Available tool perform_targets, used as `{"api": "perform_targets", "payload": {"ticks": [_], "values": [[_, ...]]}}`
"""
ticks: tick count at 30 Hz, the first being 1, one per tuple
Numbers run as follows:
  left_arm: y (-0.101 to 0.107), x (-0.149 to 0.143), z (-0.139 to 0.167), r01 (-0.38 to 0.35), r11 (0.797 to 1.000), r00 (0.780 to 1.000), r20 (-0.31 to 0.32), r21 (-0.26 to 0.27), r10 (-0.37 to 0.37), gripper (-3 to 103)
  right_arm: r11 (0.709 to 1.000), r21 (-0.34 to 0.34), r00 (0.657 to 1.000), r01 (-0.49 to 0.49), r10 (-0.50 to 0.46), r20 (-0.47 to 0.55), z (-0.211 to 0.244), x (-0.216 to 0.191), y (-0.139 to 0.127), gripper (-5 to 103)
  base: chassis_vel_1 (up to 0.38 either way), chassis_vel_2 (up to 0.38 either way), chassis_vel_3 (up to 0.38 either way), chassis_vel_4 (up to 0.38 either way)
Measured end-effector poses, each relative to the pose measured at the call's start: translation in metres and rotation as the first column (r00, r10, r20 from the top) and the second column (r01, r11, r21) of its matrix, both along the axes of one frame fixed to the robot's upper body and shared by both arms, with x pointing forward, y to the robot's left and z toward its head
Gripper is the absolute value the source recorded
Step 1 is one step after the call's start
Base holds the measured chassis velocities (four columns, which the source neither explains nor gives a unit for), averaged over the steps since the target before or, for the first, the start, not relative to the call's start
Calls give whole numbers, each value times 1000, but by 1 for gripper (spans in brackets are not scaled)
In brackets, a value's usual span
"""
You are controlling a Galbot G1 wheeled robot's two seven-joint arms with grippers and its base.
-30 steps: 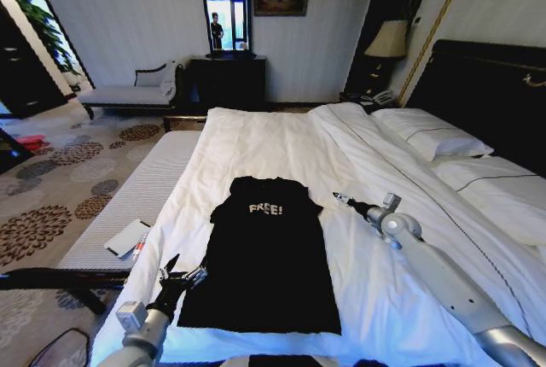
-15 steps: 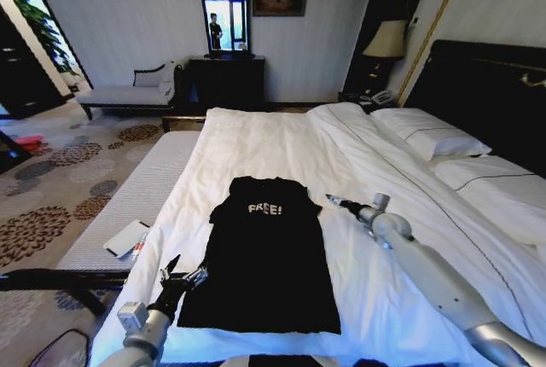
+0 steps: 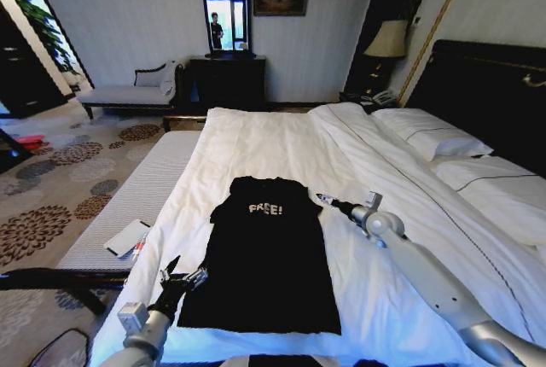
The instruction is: Fold the clothes on the bed.
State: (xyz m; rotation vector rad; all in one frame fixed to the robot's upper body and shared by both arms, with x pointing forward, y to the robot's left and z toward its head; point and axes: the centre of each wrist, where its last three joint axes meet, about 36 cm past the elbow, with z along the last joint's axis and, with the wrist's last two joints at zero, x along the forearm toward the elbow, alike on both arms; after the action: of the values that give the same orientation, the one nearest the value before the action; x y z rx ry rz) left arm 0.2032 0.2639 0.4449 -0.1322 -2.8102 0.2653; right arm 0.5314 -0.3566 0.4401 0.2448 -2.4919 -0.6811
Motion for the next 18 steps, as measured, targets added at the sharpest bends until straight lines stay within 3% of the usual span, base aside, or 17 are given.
{"api": "perform_targets", "payload": {"ticks": [18], "values": [[2, 0, 1, -6, 1000, 1000, 0, 2, 6, 100, 1000, -9, 1000, 6, -6, -17, -8, 6, 1, 100, 0, 0, 0, 0]]}}
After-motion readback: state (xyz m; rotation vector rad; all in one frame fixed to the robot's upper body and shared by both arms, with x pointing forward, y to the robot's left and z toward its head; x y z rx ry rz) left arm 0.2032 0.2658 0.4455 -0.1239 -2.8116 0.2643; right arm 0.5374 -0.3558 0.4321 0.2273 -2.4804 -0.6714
